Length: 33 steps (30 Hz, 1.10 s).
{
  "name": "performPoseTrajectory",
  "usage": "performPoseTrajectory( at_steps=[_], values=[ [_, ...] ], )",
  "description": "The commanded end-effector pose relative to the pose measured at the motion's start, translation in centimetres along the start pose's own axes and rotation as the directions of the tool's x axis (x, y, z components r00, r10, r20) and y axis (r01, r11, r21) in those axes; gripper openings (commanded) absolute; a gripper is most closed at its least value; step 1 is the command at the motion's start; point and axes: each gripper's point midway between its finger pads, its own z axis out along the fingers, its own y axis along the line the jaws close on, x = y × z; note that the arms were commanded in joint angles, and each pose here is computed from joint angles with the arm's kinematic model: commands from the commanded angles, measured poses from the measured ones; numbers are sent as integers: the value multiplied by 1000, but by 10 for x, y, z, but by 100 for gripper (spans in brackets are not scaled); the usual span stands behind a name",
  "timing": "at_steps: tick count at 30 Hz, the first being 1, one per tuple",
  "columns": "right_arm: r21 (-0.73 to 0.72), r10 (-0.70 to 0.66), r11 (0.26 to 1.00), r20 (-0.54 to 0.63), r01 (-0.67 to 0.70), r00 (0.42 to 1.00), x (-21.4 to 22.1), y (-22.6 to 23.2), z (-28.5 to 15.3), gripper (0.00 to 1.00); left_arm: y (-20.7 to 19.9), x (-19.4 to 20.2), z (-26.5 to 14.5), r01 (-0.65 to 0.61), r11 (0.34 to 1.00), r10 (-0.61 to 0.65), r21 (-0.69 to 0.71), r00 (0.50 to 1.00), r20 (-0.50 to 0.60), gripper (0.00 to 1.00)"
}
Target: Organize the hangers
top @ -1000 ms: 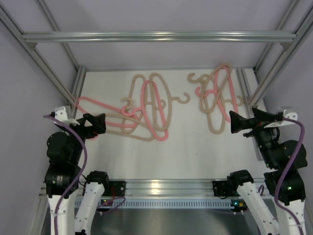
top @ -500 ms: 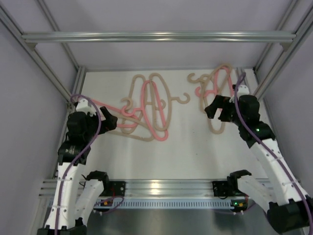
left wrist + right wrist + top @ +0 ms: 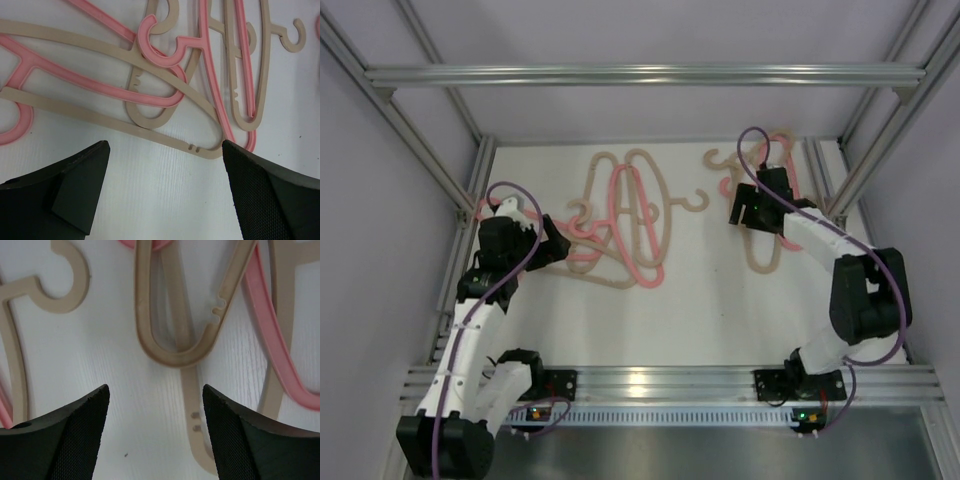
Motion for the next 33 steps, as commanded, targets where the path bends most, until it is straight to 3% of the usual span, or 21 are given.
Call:
performPoseTrajectory(
  at_steps=[1,14,21,27,30,33],
  values=[
    [5,-11,1000,168,10,986,-56,21,23,72,-3,-16,-1,-46,999,44,21,995,86,98],
    [171,-80,984,192,47,978,-81,40,98,51,-2,-9,-2,-23,999,21,24,996,85,98],
    [241,-79,969,92,55,993,-54,29,118,39,-1,-10,-3,-22,1000,20,17,996,91,98],
    [263,-83,962,32,71,996,-36,23,123,38,-1,-10,-5,-20,1000,18,20,995,98,98],
    [248,-94,965,3,90,996,-27,26,127,30,-2,-11,-6,-22,1000,20,21,995,103,98],
    [234,-107,966,-12,106,994,-23,29,122,13,-1,-11,-6,-22,1000,20,19,994,107,98]
  ],
)
